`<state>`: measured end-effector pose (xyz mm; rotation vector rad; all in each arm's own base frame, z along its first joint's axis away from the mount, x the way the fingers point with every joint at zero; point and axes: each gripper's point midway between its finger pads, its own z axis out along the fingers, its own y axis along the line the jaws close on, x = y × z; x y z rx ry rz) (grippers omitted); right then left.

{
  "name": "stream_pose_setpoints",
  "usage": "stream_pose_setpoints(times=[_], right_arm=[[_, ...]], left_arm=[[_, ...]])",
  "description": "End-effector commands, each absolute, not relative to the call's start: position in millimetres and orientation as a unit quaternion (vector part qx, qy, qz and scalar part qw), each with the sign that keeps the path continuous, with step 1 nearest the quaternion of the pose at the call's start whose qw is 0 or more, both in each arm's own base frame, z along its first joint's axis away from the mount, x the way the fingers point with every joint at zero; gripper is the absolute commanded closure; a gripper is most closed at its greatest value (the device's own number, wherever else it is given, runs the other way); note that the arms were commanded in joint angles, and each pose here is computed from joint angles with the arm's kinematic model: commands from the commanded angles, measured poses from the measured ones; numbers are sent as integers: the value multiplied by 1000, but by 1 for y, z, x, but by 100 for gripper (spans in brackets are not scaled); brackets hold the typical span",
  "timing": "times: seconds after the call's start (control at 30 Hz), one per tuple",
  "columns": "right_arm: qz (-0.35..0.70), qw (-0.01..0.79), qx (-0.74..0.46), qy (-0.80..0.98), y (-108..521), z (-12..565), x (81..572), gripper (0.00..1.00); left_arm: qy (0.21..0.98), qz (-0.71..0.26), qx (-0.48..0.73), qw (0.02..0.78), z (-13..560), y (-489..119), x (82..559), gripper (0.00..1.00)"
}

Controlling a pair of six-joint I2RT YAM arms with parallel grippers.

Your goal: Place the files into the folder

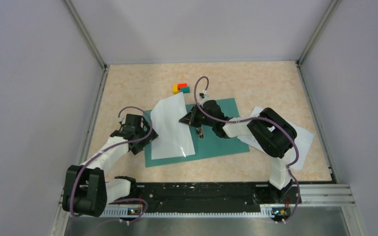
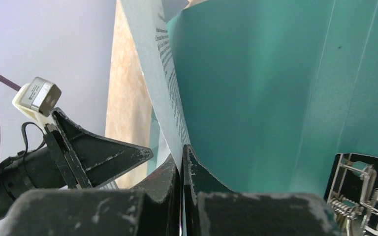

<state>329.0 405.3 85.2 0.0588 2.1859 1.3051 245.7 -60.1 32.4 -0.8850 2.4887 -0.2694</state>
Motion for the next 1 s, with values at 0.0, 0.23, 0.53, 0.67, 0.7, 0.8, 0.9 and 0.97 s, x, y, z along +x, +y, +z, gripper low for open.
stream_pose_setpoints(times=[0.0,0.23,0.53,0.67,0.7,0.8,0.9,0.97], right_arm=[[522,302,9,798,429,104,326,100],[528,294,12,797,437,102,323,100],[526,282,-3,803,448,96,318,100],[523,279,-10,805,448,95,316,100],[524,276,-12,806,449,93,314,100],[525,267,-16,808,451,90,310,100],[528,257,-24,809,455,87,306,100],[529,251,-29,810,457,85,303,100]], left_arm=[[909,-116,-317,245,30,-64,248,2],[909,-119,-318,241,28,-66,247,1],[909,-120,-318,240,28,-66,249,1],[909,-121,-318,240,28,-67,249,2],[909,-122,-319,240,28,-67,249,2],[909,-123,-319,239,29,-68,249,2],[908,-125,-320,239,28,-68,250,1],[908,-125,-320,241,29,-68,250,2]])
